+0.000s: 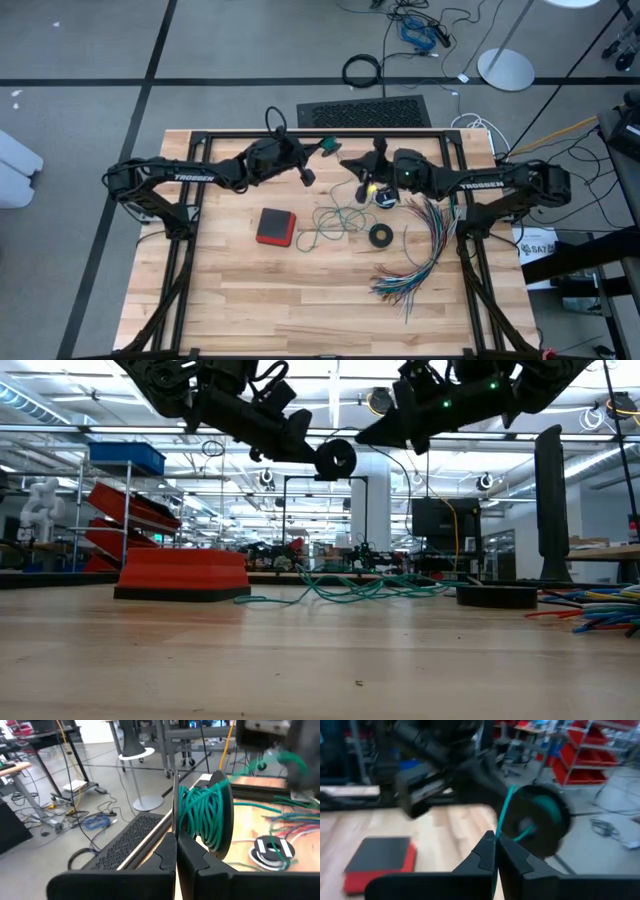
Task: Coiling cords
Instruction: Uncoil the green wire cable from the spool
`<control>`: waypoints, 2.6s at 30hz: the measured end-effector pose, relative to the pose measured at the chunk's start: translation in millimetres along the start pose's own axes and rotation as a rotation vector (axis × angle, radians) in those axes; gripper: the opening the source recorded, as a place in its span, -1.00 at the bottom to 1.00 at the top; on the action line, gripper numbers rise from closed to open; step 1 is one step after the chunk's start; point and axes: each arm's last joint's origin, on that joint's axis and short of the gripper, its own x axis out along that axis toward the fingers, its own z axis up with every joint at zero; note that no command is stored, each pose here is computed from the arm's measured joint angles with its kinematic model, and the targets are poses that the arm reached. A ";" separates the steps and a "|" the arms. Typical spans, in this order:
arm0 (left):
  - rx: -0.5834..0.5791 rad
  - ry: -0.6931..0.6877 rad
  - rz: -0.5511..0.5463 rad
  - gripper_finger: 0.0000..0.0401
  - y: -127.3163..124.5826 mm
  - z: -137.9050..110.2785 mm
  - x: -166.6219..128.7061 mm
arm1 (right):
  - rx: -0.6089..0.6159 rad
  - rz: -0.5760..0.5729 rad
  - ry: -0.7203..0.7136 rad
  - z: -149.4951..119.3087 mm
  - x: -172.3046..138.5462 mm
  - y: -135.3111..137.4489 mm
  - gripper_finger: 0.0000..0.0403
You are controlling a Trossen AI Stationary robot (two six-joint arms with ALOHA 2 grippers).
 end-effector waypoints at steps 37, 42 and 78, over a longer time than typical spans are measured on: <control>-0.009 0.035 -0.055 -1.00 -1.9 -3.8 -0.1 | 0.070 -0.397 0.237 -22.9 -4.7 -15.8 -1.00; 0.079 0.117 0.004 -1.00 -0.4 -11.4 -0.6 | 0.054 -0.414 0.157 -11.3 -7.7 -13.9 -1.00; -0.004 0.014 0.030 -1.00 7.0 -1.8 1.4 | 0.003 -0.130 0.417 -31.5 -23.4 21.6 -0.43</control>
